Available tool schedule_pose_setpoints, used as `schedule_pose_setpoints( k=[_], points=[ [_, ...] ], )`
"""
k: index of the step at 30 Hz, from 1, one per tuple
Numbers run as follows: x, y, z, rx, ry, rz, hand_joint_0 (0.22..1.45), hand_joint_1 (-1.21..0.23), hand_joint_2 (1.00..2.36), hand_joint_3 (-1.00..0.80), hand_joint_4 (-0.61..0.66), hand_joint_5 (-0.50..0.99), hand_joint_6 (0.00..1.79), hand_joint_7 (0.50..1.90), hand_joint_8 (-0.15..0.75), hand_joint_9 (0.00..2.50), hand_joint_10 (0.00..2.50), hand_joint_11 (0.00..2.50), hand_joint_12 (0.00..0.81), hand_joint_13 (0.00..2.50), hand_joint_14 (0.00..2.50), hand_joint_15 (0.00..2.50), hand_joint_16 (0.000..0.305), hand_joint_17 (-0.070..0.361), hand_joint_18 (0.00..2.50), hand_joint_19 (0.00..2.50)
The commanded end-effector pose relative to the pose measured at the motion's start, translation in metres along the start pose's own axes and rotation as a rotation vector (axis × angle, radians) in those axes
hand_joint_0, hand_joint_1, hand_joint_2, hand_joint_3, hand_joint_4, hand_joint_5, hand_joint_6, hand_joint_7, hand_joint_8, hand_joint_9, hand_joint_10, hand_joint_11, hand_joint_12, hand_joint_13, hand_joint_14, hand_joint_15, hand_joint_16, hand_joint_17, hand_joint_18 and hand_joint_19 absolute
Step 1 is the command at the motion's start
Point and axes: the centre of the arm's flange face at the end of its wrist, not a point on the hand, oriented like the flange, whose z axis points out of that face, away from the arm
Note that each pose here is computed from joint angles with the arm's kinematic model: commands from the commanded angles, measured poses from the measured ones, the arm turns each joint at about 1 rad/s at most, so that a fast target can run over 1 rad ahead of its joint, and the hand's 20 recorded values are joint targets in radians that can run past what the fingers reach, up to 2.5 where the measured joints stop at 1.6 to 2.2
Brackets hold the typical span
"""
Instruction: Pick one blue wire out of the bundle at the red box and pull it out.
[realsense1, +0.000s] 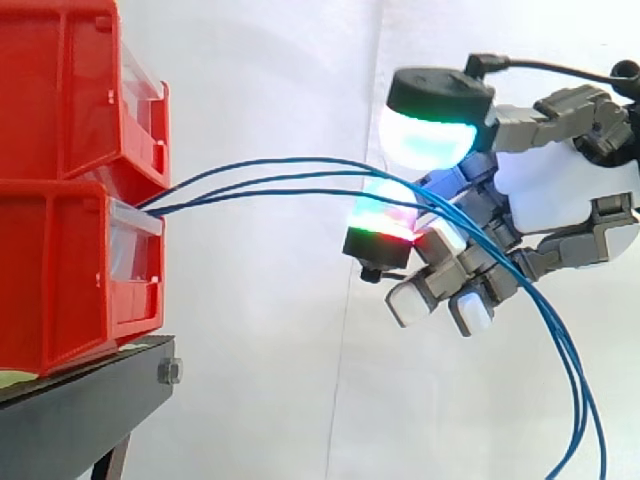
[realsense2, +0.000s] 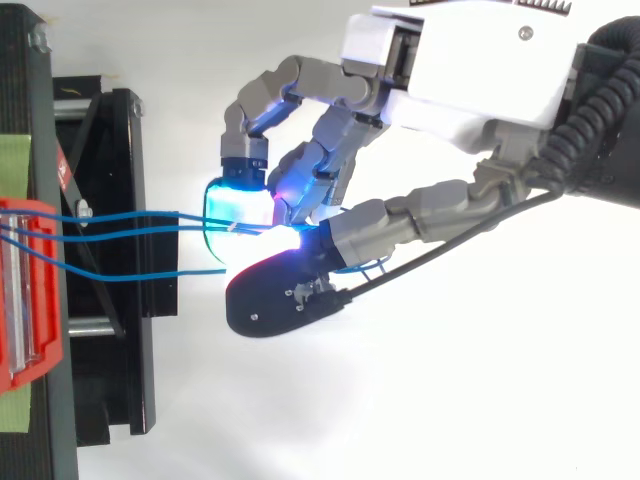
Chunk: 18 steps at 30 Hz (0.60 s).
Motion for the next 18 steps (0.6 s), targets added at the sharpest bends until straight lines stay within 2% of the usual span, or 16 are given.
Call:
schedule_pose_setpoints(
  k=[1,4,7,18],
  points=[
    [-0.0013,0.001,-0.0004,-0.001,-0.001,0.001,0.52,-0.62,1.0,-0.49,0.41,-0.14,0.83,1.01,0.433,1.13,0.01,0.72,0.445,0.9,0.01,0.48,0.057,0.129,0.94,0.63],
    [-0.001,0.0001,0.0002,-0.001,-0.001,0.001,0.54,-0.59,1.0,-0.43,0.39,-0.14,0.82,1.04,0.432,1.14,0.01,0.73,0.44,0.9,0.02,0.48,0.056,0.125,0.93,0.64],
    [-0.0023,0.0006,0.0005,-0.002,-0.005,0.001,0.57,-0.62,1.01,-0.35,0.37,-0.14,0.83,1.04,0.431,1.13,0.01,0.74,0.435,0.9,0.01,0.49,0.054,0.122,0.93,0.64],
    [-0.0026,0.0024,0.0002,-0.004,-0.005,0.002,0.58,-0.67,1.01,-0.28,0.35,-0.14,0.85,1.03,0.452,1.14,0.01,0.76,0.451,0.92,0.01,0.48,0.057,0.128,0.97,0.62]
  ],
)
